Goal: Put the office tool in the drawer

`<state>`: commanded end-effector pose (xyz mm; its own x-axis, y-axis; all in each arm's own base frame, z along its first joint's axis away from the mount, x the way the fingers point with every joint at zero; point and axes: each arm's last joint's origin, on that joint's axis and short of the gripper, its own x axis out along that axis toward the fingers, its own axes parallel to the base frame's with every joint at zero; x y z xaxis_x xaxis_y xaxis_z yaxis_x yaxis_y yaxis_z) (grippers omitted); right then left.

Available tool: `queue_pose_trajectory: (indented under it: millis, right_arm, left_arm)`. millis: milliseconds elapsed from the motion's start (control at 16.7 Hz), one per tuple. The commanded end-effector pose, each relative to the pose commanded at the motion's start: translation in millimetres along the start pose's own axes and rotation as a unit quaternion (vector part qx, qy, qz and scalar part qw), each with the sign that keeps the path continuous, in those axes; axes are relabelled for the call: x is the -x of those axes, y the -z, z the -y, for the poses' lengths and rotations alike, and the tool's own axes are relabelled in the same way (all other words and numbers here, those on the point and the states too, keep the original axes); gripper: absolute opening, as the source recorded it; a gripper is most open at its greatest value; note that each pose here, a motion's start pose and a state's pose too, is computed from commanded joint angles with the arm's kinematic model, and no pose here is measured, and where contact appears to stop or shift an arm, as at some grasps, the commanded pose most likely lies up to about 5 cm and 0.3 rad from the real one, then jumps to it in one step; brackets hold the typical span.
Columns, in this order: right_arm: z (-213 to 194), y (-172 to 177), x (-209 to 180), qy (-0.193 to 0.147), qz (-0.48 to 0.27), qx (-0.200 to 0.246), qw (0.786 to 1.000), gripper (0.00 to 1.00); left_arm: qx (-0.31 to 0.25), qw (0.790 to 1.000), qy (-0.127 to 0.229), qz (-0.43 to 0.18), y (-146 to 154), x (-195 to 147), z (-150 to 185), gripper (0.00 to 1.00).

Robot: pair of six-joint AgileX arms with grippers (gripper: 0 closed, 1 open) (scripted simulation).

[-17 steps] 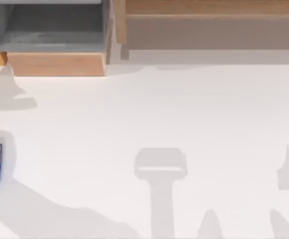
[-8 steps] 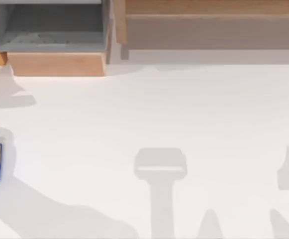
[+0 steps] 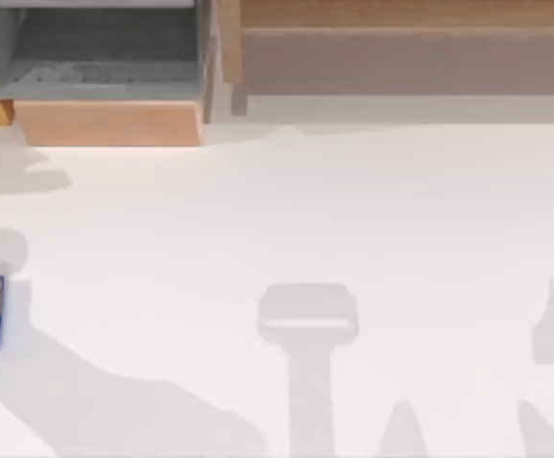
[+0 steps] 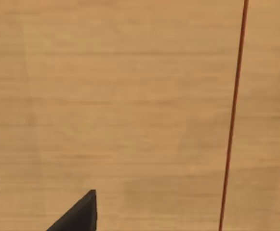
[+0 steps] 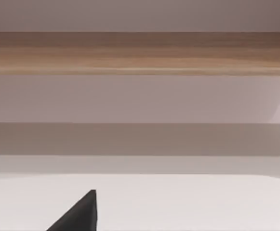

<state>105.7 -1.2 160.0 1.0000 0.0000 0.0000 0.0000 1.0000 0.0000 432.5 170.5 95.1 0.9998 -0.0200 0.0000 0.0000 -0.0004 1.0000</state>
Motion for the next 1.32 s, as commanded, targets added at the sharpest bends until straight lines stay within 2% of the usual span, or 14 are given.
queue_pose_trajectory:
  millis: [780,1260,1320]
  right_arm:
    - [0.0,0.0,0.0,0.000,0.000,0.000,1.000,1.00]
    - [0.0,0.0,0.0,0.000,0.000,0.000,1.000,1.00]
    - [0.0,0.0,0.0,0.000,0.000,0.000,1.000,1.00]
  left_arm:
    - [0.000,1.000,0.000,0.000,0.0,0.0,0.0,0.02]
    - [0.000,1.000,0.000,0.000,0.0,0.0,0.0,0.00]
    - [0.006,1.000,0.009,-0.002,1.4,0.9,5.0,0.00]
